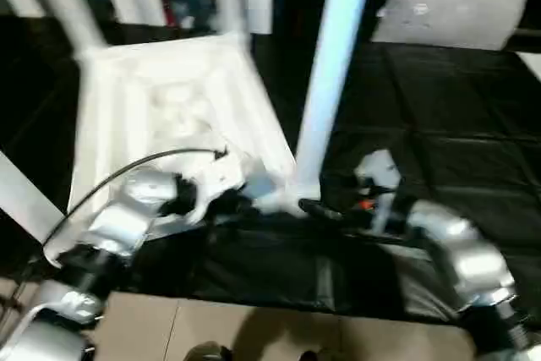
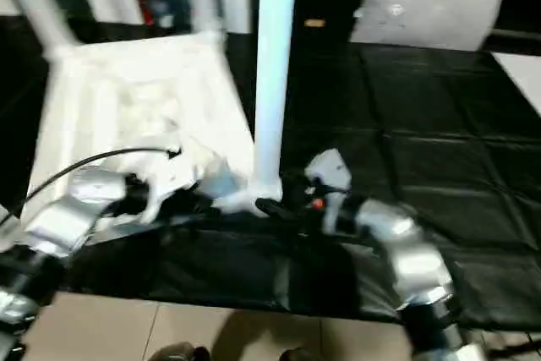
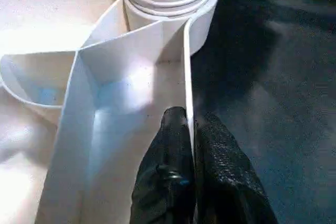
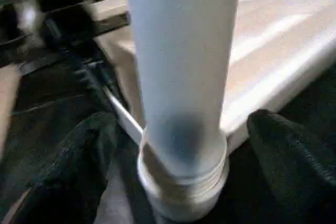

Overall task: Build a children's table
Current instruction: Rotate leg to tighten

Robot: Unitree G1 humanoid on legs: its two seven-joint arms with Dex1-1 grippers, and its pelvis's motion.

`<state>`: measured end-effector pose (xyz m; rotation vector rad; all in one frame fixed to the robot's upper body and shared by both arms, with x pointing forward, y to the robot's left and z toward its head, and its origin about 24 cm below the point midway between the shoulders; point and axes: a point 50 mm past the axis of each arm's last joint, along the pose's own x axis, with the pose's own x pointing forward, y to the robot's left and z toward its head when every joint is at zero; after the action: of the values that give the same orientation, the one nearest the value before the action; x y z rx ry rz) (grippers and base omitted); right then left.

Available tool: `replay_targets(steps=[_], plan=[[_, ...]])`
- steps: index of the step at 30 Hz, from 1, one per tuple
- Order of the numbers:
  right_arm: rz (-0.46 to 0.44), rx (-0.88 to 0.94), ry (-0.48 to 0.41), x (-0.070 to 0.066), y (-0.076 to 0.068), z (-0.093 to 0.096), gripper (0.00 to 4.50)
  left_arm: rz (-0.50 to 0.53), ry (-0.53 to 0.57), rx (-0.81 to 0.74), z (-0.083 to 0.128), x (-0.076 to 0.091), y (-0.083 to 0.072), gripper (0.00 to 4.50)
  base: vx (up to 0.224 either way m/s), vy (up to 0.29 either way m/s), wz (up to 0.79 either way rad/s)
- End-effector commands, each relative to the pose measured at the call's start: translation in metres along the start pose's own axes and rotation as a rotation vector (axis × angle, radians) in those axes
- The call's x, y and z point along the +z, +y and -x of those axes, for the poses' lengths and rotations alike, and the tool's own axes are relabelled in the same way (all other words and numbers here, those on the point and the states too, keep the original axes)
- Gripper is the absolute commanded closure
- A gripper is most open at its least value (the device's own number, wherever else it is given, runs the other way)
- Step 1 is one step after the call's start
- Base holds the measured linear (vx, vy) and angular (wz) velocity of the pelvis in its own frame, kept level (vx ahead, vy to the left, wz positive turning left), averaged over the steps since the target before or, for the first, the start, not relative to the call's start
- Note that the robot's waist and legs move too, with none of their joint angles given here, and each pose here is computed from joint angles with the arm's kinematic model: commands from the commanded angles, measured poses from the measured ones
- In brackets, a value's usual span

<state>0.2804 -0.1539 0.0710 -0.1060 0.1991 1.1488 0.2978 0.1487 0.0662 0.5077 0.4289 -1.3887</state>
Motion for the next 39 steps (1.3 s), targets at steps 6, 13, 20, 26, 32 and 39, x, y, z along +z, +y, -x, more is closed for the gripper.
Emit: replay_targets(steps=[6,13,20,26,32,39], plan=[[0.053,0.179,0.093,-0.0061,0.0026,0.0019,0.18,-0.098,0.000,-0.181,-0.0043,0.0070,-0.0103,4.50,0.000,0.000,0.00],[0.019,0.242,0.077,-0.0043,-0.0003,0.0009,0.82,-0.115,0.012,-0.217,-0.0030,0.0069,-0.0106,4.50,0.000,0.000,0.00],[-0.014,0.294,0.092,-0.0070,-0.0003,0.0039,1.30,-0.120,0.021,-0.225,-0.0003,0.0055,-0.0099,4.50,0.000,0.000,0.00],[-0.029,0.310,0.090,-0.0075,-0.0003,0.0025,1.79,-0.119,0.019,-0.228,-0.0009,0.0056,-0.0100,4.50,0.000,0.000,0.00],[-0.031,0.318,0.091,-0.0087,-0.0001,0.0020,2.20,-0.121,0.018,-0.227,-0.0016,0.0049,-0.0107,4.50,0.000,0.000,0.00],[-0.044,0.335,0.097,-0.0122,0.0064,0.0004,2.50,-0.103,0.006,-0.203,-0.0047,0.0036,-0.0108,4.50,0.000,0.000,0.00]])
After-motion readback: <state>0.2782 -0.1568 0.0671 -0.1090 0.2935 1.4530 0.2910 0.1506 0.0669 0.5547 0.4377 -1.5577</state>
